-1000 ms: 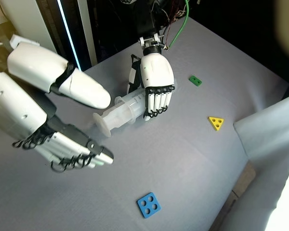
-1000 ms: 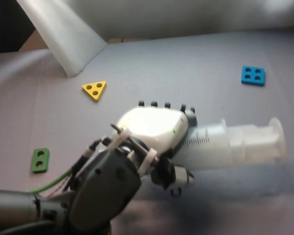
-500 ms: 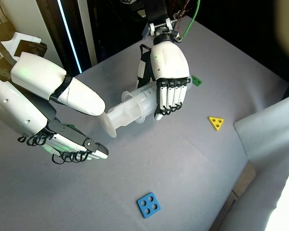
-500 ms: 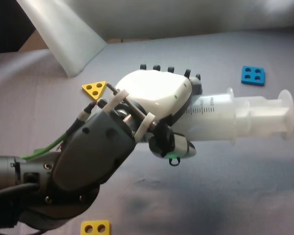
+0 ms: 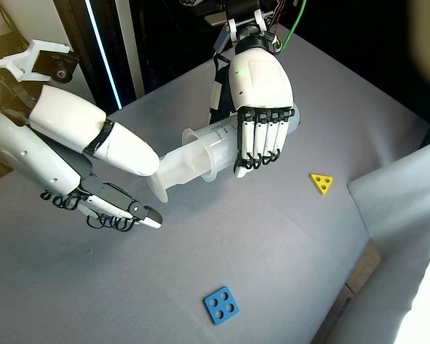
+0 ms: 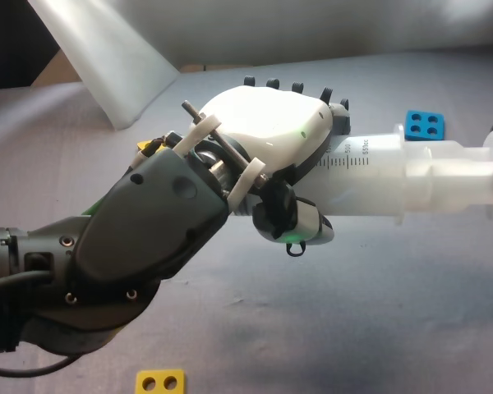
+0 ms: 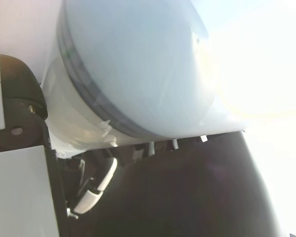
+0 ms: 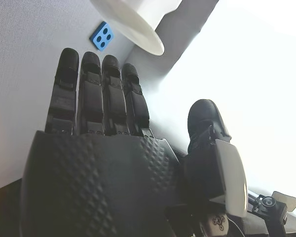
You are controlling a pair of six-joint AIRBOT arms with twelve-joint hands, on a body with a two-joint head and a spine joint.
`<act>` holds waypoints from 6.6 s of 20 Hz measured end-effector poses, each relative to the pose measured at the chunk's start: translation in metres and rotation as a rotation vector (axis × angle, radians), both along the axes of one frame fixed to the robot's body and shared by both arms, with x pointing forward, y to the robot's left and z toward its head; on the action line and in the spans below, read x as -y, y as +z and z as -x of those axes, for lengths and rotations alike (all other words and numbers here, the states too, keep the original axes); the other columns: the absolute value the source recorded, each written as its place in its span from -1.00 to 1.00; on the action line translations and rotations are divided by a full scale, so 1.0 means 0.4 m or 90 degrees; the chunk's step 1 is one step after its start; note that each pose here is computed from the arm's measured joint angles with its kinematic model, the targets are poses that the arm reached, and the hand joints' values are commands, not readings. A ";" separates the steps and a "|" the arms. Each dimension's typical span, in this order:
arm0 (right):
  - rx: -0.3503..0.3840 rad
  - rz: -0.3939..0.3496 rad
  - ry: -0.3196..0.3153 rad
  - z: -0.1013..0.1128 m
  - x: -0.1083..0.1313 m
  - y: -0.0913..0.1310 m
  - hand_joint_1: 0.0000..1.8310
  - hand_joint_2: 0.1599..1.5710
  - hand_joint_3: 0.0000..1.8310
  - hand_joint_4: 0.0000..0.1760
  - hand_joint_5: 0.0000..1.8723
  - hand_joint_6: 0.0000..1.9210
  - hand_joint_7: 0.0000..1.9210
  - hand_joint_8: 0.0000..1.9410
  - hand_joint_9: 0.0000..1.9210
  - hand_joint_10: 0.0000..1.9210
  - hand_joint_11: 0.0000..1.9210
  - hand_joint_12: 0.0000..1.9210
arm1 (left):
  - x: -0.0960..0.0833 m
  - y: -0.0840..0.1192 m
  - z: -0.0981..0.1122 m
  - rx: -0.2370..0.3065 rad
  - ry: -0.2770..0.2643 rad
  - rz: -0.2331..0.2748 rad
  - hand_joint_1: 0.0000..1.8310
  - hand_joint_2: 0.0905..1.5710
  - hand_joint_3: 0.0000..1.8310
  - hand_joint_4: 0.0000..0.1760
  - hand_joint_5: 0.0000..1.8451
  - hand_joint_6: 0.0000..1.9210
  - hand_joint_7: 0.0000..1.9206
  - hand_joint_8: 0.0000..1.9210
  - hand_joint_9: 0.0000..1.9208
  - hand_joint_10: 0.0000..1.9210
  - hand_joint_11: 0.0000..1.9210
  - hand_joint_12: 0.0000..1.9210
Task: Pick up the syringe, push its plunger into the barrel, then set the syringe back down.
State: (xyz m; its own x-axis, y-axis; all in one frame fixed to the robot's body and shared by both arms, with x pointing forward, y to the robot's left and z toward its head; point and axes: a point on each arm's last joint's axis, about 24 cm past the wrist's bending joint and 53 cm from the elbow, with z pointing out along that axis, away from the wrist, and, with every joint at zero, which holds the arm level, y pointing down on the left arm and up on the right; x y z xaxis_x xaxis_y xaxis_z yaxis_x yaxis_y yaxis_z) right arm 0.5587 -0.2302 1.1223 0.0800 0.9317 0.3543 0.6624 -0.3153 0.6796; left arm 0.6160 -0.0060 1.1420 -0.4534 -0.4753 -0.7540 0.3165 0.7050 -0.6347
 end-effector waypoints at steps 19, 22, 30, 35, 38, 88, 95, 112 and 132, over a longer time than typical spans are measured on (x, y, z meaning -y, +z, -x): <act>-0.003 0.071 0.044 -0.052 -0.123 -0.032 -1.00 0.52 -1.00 -1.00 -0.74 -1.00 -0.75 -1.00 -0.79 -1.00 -1.00 -0.41 | -0.025 0.026 -0.027 0.008 0.025 -0.002 0.35 0.43 -1.00 -1.00 -0.03 0.00 0.01 0.24 0.02 -0.32 -0.24 0.03; 0.004 0.067 0.050 -0.067 -0.156 -0.029 -1.00 0.51 -1.00 -1.00 -0.75 -1.00 -0.76 -1.00 -0.80 -1.00 -1.00 -0.50 | -0.031 0.027 -0.030 0.011 0.029 -0.005 0.35 0.42 -1.00 -1.00 -0.04 0.03 0.03 0.19 0.09 -0.46 -0.22 0.01; -0.006 0.050 0.053 -0.104 -0.202 -0.048 -1.00 0.51 -1.00 -1.00 -0.73 -0.99 -0.74 -0.99 -0.79 -0.99 -1.00 -0.46 | -0.028 0.026 -0.029 0.008 0.027 -0.004 0.35 0.41 -1.00 -1.00 -0.01 -0.02 0.03 0.19 0.07 -0.48 -0.25 0.03; -0.004 0.052 0.071 -0.130 -0.250 -0.058 -1.00 0.51 -1.00 -1.00 -0.73 -1.00 -0.75 -1.00 -0.79 -1.00 -1.00 -0.50 | -0.037 0.028 -0.035 0.012 0.038 -0.006 0.46 0.41 -0.99 -1.00 -0.03 -0.04 0.00 0.16 -0.08 0.19 -0.26 0.02; 0.004 0.057 0.082 -0.151 -0.281 -0.060 -1.00 0.51 -1.00 -1.00 -0.72 -1.00 -0.74 -1.00 -0.78 -1.00 -1.00 -0.43 | -0.044 0.029 -0.040 0.012 0.045 -0.004 0.37 0.42 -1.00 -1.00 -0.03 0.00 0.00 0.21 -0.09 -0.06 -0.28 0.02; 0.670 0.540 0.700 -0.061 -0.203 0.305 -1.00 0.51 -1.00 -1.00 -0.73 -1.00 -0.75 -1.00 -0.80 -1.00 -1.00 -0.48 | 0.020 -0.201 0.107 -0.052 -0.084 -0.050 0.36 0.41 -1.00 -1.00 -0.02 -0.04 0.04 0.21 0.04 -0.34 -0.27 0.06; 0.684 0.536 0.724 -0.034 -0.236 0.299 -1.00 0.51 -1.00 -1.00 -0.75 -1.00 -0.77 -1.00 -0.82 -1.00 -1.00 -0.52 | 0.019 -0.202 0.106 -0.054 -0.082 -0.049 0.31 0.46 -0.99 -1.00 -0.12 0.20 -0.04 0.24 -0.03 -0.43 -0.38 0.02; 0.706 0.568 0.745 -0.011 -0.268 0.297 -1.00 0.51 -1.00 -1.00 -0.73 -1.00 -0.75 -1.00 -0.78 -0.99 -1.00 -0.45 | 0.014 -0.192 0.100 -0.048 -0.073 -0.038 -0.61 0.11 -1.00 -1.00 -0.75 -1.00 -0.77 -1.00 -0.79 -1.00 -1.00 -0.47; 0.715 0.576 0.753 -0.002 -0.279 0.296 -1.00 0.70 -1.00 -1.00 -0.24 0.45 -0.20 0.79 -0.29 0.92 -0.52 0.96 | -0.035 0.061 0.065 0.058 -0.229 0.030 -0.81 0.88 -0.99 -1.00 -0.26 0.97 -0.31 0.99 -0.30 0.99 -0.30 1.00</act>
